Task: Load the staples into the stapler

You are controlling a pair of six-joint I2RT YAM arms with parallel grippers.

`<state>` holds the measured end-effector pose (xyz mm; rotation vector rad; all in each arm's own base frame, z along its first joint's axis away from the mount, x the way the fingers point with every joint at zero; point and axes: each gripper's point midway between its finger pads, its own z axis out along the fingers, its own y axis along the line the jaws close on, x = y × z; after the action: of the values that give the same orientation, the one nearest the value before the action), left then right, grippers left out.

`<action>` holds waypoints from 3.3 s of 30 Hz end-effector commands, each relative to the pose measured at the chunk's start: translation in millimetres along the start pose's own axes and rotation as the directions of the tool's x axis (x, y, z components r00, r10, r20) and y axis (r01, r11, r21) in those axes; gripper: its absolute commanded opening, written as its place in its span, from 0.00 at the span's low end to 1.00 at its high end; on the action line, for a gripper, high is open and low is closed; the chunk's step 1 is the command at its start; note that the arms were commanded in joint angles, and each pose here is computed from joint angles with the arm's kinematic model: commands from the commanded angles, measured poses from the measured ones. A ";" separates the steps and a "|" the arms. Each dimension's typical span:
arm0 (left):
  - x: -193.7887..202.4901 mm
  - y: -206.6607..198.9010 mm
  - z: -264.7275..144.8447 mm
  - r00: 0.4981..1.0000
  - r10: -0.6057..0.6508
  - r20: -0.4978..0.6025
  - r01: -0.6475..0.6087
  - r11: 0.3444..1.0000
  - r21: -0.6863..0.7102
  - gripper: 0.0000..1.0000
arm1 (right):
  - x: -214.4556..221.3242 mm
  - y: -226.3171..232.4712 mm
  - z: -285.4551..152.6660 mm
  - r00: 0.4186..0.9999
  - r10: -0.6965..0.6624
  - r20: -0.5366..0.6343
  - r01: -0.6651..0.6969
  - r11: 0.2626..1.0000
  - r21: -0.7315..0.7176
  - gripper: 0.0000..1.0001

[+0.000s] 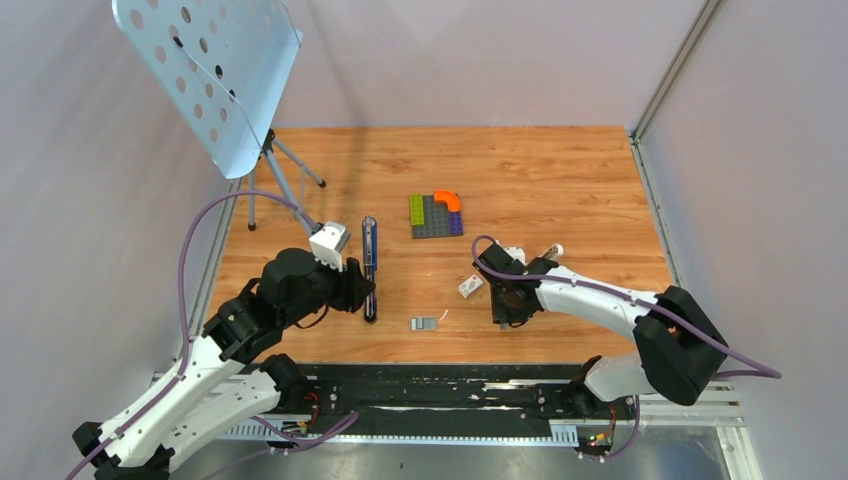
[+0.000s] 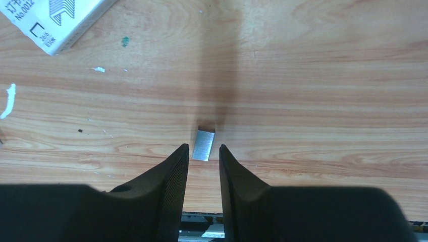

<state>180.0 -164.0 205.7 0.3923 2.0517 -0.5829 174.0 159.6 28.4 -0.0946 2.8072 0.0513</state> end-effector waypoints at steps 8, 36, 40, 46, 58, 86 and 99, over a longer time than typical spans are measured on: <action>-3.3 4.8 -2.8 1.000 0.016 0.010 -0.015 1.000 -0.022 0.53 | 9.8 -9.1 14.0 0.999 -0.003 -0.041 0.004 0.999 0.038 0.27; -4.5 6.4 -5.6 1.000 0.012 0.023 -0.012 1.000 -0.029 0.53 | -75.2 0.6 -25.9 0.983 -0.067 0.173 0.071 0.997 -0.017 0.20; -5.0 6.0 -7.2 0.999 0.011 0.030 -0.010 1.000 -0.025 0.53 | -113.2 6.9 -51.2 0.923 -0.279 0.264 0.301 0.953 -0.043 0.21; -6.4 5.2 -8.1 0.999 0.006 0.041 -0.005 1.000 -0.020 0.53 | -157.7 -6.9 -73.5 0.789 -0.514 0.337 0.542 0.840 0.012 0.20; -5.0 6.2 -7.4 0.999 0.008 0.031 -0.008 1.000 -0.026 0.53 | -176.7 -5.6 -75.7 0.642 -0.632 0.435 0.752 0.631 -0.192 0.30; -7.7 6.1 -9.1 0.999 0.012 0.050 -0.011 1.000 -0.023 0.53 | -176.9 11.6 12.2 0.959 -0.222 0.176 0.245 0.962 -0.121 0.39; -8.5 6.3 -10.5 0.998 0.011 0.057 -0.009 1.000 -0.023 0.53 | -156.5 20.2 44.1 0.949 -0.303 0.084 0.310 0.946 -0.089 0.39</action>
<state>179.1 -156.3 214.4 0.3673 2.0105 -0.5714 341.6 193.6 52.6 -0.5315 2.6458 0.1798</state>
